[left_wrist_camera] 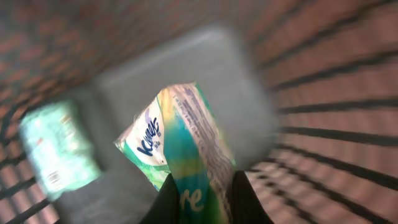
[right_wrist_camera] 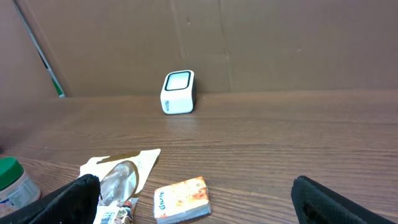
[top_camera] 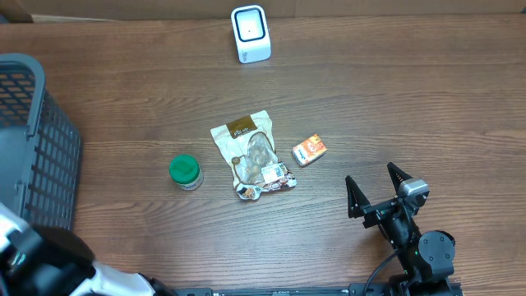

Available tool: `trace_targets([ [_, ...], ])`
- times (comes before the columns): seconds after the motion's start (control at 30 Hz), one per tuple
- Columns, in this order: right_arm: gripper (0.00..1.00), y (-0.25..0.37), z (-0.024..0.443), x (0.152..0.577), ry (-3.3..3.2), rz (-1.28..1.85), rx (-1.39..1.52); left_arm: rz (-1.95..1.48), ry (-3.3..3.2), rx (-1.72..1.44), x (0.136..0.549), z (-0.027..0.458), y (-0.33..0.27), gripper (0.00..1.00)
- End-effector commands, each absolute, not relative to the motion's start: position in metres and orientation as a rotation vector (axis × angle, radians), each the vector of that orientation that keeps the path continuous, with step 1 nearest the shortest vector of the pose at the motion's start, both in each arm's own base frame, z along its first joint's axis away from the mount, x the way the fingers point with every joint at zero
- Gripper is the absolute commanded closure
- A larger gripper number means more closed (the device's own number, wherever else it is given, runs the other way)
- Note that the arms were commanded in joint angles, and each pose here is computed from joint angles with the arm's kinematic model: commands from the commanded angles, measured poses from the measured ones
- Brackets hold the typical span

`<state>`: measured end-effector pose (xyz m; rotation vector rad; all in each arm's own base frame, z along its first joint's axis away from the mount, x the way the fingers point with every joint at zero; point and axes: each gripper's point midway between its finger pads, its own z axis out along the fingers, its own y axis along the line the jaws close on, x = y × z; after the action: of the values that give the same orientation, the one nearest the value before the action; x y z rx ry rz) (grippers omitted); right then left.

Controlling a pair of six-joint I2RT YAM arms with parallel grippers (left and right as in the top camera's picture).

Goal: Scan the item barcode
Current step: 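Grasp the Kleenex tissue pack in the basket with the left gripper, then carry the tissue pack to the table beside the orange box, release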

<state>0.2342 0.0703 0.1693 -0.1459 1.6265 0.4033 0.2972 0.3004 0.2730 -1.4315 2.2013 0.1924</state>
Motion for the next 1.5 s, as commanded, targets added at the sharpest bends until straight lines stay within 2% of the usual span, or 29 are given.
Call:
trace_targets([
  [0.0,0.00,0.072,0.173,0.233,1.609,0.406,-0.156,-0.086,2.084,-1.161,0.327,0.355,0.229,0.96],
  [0.17,0.00,0.072,0.173,0.233,1.609,0.406,-0.156,-0.248,2.114,-0.835,0.348,0.398,0.129,0.96],
  [0.37,0.00,0.072,0.173,0.233,1.609,0.406,-0.156,-0.287,2.302,-0.470,0.370,0.382,0.007,0.96],
  [0.6,0.00,0.072,0.173,0.233,1.609,0.406,-0.156,-0.297,2.563,-0.069,0.382,0.306,-0.130,0.96],
  [0.8,0.00,0.072,0.173,0.233,1.609,0.406,-0.156,-0.252,2.759,0.256,0.387,0.213,-0.220,0.96],
  [1.07,0.00,0.072,0.173,0.233,1.609,0.406,-0.156,-0.258,2.931,0.471,0.379,0.100,-0.293,0.96],
  [1.23,0.00,0.072,0.173,0.233,1.609,0.406,-0.156,-0.210,3.001,0.505,0.373,0.061,-0.300,0.96],
  [1.27,0.00,0.072,0.173,0.233,1.609,0.406,-0.156,-0.202,3.013,0.506,0.372,0.057,-0.299,0.90],
  [1.3,0.00,0.072,0.173,0.233,1.609,0.406,-0.156,-0.201,3.022,0.507,0.370,0.056,-0.298,0.57],
  [1.33,0.00,0.072,0.173,0.233,1.609,0.406,-0.156,-0.200,3.023,0.507,0.370,0.056,-0.298,0.48],
  [1.37,0.00,0.072,0.173,0.233,1.609,0.406,-0.156,-0.200,3.023,0.506,0.370,0.056,-0.298,0.34],
  [1.4,0.00,0.072,0.173,0.233,1.609,0.406,-0.156,-0.202,3.020,0.507,0.370,0.058,-0.298,0.23],
  [1.47,0.00,0.072,0.173,0.233,1.609,0.406,-0.156,-0.204,3.008,0.495,0.373,0.070,-0.295,0.16],
])
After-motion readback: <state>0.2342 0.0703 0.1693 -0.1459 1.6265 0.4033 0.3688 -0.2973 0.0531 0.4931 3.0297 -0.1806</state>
